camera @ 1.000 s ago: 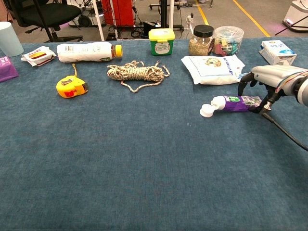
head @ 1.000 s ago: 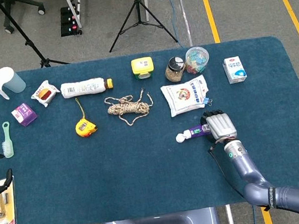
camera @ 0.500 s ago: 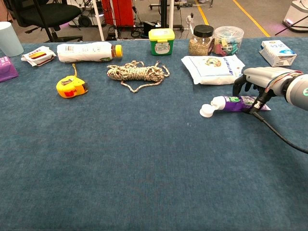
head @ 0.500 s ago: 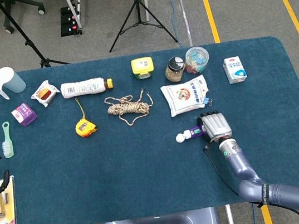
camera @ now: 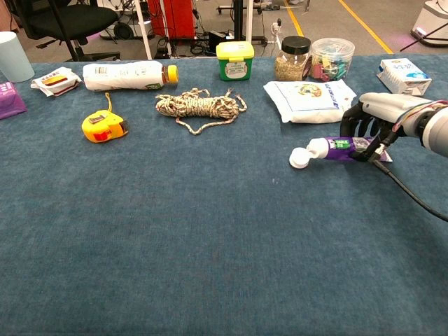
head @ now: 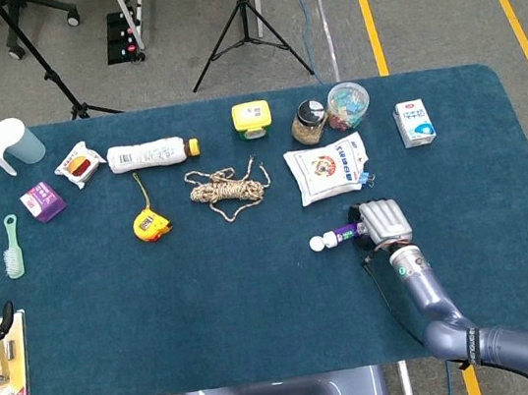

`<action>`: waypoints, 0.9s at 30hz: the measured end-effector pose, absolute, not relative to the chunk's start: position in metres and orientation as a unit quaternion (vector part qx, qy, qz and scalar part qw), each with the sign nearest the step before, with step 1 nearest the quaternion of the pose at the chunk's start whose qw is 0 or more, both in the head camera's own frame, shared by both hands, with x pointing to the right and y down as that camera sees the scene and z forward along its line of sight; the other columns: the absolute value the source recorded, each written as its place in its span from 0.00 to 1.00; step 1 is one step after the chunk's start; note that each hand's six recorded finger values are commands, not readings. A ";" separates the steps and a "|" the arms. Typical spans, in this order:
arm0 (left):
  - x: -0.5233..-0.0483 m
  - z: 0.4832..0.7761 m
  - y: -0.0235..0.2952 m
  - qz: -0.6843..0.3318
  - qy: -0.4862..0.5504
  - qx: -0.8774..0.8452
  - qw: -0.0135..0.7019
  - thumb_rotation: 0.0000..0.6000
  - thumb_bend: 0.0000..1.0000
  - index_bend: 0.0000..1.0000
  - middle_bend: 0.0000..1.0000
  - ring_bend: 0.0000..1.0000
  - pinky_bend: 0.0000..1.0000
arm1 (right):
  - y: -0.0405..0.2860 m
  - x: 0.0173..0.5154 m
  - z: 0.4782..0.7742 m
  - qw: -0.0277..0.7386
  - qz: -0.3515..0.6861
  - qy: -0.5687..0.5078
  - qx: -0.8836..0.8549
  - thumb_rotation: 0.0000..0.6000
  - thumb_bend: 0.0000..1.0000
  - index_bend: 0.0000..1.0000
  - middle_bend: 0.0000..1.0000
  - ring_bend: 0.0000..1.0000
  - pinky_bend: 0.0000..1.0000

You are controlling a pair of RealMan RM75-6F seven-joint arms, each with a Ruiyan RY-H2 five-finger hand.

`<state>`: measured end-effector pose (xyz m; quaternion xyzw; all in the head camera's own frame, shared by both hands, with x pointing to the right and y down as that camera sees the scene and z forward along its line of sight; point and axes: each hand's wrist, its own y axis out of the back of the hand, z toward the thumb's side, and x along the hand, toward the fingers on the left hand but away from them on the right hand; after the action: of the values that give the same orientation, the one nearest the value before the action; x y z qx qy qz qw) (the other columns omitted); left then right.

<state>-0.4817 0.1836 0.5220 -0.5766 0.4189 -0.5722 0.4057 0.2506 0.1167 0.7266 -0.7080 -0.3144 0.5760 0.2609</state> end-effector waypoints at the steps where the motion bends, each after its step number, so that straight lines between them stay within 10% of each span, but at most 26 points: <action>1: -0.481 0.522 0.184 -0.572 0.419 -0.577 0.406 0.54 0.40 0.32 0.24 0.21 0.24 | 0.117 0.251 0.725 0.260 0.572 -0.318 -0.710 1.00 0.36 0.58 0.45 0.39 0.37; 27: -0.451 0.522 0.173 -0.543 0.404 -0.603 0.423 0.54 0.39 0.32 0.24 0.21 0.24 | 0.125 0.257 0.707 0.243 0.475 -0.380 -0.756 1.00 0.43 0.68 0.77 0.78 0.90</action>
<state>-0.4507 0.1730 0.5218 -0.6030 0.4036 -0.5429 0.4229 0.2571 0.1249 0.7067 -0.7557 -0.3799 0.4752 0.2425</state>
